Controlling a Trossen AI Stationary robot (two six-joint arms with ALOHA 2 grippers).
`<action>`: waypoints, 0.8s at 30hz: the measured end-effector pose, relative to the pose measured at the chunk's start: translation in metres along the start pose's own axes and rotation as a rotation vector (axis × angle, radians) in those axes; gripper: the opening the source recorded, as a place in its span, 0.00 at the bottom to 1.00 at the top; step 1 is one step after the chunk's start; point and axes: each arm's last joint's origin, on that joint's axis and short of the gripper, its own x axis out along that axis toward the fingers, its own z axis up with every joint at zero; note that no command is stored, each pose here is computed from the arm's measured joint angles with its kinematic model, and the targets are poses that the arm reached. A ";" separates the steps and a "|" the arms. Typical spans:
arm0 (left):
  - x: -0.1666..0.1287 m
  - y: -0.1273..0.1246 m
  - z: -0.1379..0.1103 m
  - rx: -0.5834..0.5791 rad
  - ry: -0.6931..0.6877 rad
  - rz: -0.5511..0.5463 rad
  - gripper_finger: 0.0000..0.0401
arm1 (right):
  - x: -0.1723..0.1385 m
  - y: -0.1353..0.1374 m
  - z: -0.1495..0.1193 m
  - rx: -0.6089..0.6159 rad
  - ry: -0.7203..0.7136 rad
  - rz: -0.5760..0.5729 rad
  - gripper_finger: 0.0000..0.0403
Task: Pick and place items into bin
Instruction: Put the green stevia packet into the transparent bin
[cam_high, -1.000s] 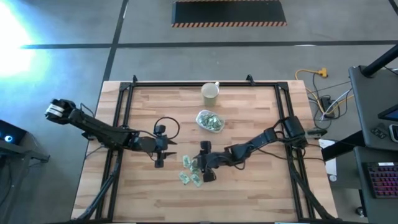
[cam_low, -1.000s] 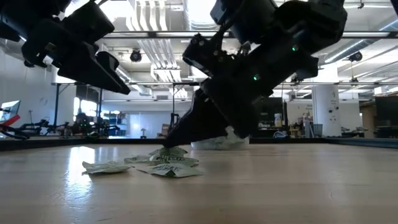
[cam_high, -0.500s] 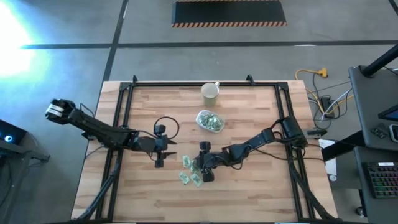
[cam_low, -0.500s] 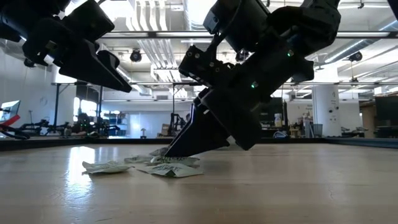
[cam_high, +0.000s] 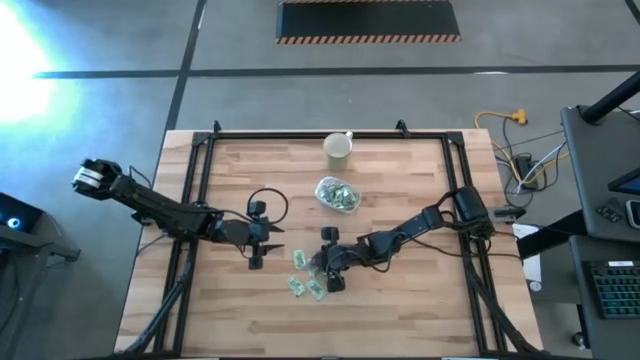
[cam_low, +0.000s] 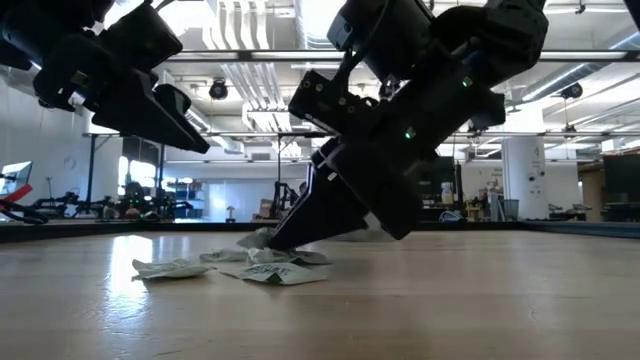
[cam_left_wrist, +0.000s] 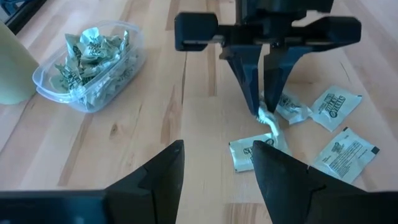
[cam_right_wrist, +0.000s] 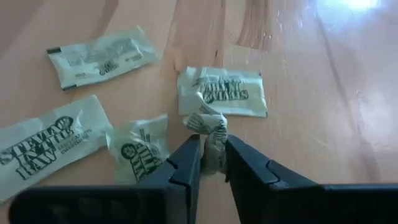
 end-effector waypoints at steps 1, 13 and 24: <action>0.000 0.000 0.000 0.000 0.000 0.000 0.43 | -0.001 0.000 0.001 -0.001 -0.005 -0.001 0.15; 0.000 0.000 0.000 -0.002 -0.004 0.000 0.43 | -0.033 -0.012 0.025 -0.073 -0.003 -0.123 0.11; 0.000 0.000 0.001 -0.005 -0.005 -0.001 0.43 | -0.102 -0.051 0.052 -0.122 0.078 -0.635 0.11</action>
